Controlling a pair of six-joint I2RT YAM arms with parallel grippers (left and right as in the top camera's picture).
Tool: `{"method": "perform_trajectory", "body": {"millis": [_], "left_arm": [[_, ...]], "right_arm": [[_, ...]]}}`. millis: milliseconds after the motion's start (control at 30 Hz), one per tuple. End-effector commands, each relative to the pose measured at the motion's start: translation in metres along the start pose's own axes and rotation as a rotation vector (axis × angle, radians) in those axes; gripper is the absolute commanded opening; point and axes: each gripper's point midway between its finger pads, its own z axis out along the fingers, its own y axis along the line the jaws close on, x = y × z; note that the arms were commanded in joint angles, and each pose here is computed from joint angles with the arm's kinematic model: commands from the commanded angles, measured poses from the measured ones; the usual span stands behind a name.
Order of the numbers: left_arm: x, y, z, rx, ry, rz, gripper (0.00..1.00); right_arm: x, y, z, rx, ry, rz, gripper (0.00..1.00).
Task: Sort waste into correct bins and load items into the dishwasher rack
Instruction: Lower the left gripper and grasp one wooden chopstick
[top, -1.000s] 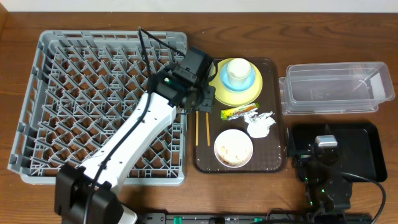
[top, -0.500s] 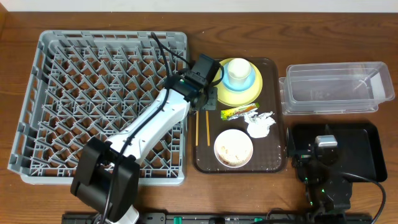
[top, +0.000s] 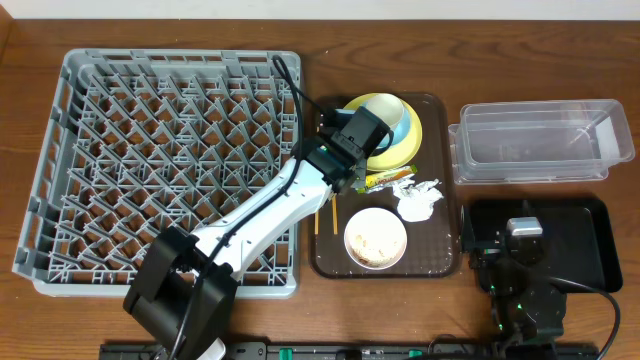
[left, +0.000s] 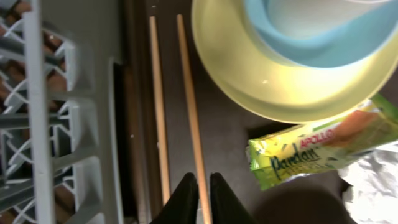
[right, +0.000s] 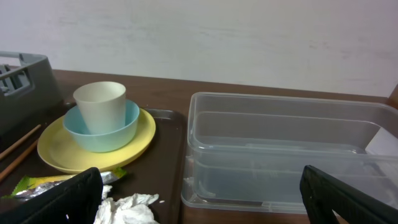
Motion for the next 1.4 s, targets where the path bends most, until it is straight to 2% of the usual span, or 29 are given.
{"method": "perform_trajectory", "body": {"millis": [0,133,267,1133,1267,1367], "left_arm": [[0.010,0.005,0.007,-0.023,0.044,-0.056,0.10],[0.024,0.005,0.006,-0.015,0.108,-0.024,0.10],[0.025,0.008,0.006,-0.020,0.113,0.059,0.10],[0.013,0.031,0.014,-0.127,0.033,0.047,0.17],[0.006,0.039,0.018,-0.131,0.022,0.016,0.28],[0.004,0.047,0.021,-0.140,0.023,-0.004,0.29]], "right_arm": [[0.001,0.001,0.000,-0.004,0.002,-0.008,0.99],[0.001,0.001,0.000,-0.004,0.002,-0.008,0.99],[0.001,0.001,0.000,-0.004,0.002,-0.008,0.99],[0.001,0.001,0.000,-0.004,0.002,-0.008,0.99],[0.001,0.001,0.000,-0.004,0.002,-0.008,0.99],[0.001,0.001,0.000,-0.004,0.002,-0.008,0.99]]}}
